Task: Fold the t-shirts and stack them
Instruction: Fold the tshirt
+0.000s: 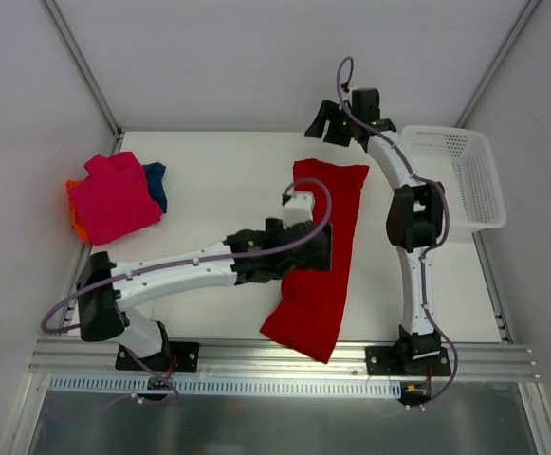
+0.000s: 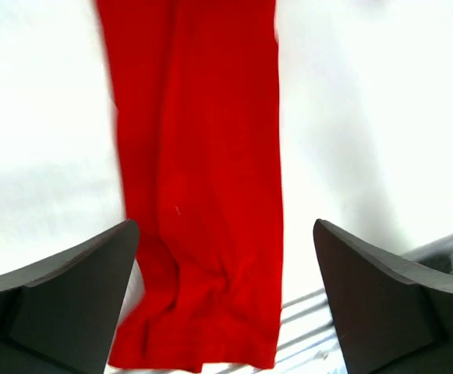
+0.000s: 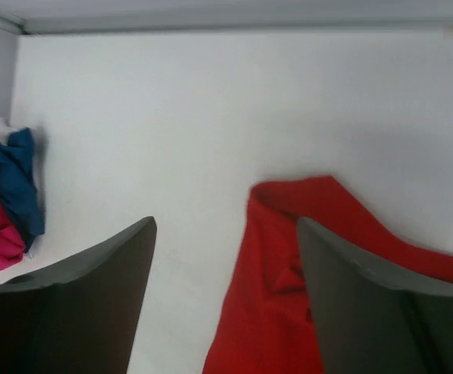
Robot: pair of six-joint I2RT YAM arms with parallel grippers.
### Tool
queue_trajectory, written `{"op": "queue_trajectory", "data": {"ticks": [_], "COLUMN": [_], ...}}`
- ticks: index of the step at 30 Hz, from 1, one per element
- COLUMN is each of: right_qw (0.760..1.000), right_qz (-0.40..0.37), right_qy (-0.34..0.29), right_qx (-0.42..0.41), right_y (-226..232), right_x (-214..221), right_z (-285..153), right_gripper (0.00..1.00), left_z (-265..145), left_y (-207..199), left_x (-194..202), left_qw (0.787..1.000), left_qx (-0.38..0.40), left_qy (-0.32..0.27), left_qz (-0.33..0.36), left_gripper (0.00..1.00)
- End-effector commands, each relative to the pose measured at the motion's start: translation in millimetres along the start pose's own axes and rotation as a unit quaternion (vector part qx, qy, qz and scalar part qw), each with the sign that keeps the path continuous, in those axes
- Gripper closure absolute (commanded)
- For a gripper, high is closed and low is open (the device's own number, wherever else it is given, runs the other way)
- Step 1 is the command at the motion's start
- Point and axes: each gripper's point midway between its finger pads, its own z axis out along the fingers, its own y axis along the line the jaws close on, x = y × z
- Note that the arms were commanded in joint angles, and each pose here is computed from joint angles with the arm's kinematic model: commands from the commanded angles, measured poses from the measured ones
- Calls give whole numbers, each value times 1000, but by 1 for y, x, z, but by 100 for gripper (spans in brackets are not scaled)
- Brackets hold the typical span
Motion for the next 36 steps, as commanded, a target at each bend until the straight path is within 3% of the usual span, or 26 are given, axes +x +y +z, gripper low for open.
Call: {"op": "queue_trajectory", "data": {"ticks": [1,6,11,14,15,16,17,18,26,36], "right_qw": [977,973,976,976,975,972,971,966,948,935], "right_qz": [-112,-129,-141,-129,-123,-119,-116,-110,-81,-75], "right_qy": [-172,-187,-152,-113,-91,-82,-65,-56,78,129], "right_qx": [-55,-43,65,136,163,186,200,226,296,320], "right_y": [117,144,104,64,45,33,23,11,-54,-78], "right_x": [-124,-108,-56,-22,-4,3,14,21,93,121], "right_z": [-142,-222,-245,-240,-232,-229,-225,-222,-155,-91], "right_gripper": [21,18,19,34,57,72,84,99,100,100], "left_z": [-36,-30,9,54,76,87,97,117,203,276], "left_y": [39,79,77,64,56,57,50,46,64,106], "left_x": [-93,-157,-176,-185,-189,-195,-193,-194,-193,-174], "left_qw": [994,989,993,993,993,993,992,992,987,984], "left_qx": [-19,16,49,76,85,91,110,116,151,139], "left_qy": [-104,-144,-110,-79,-66,-62,-47,-35,36,75], "left_qz": [24,-12,18,36,40,39,40,35,-36,-86], "left_gripper": [1,1,1,4,23,48,81,100,100,100]}}
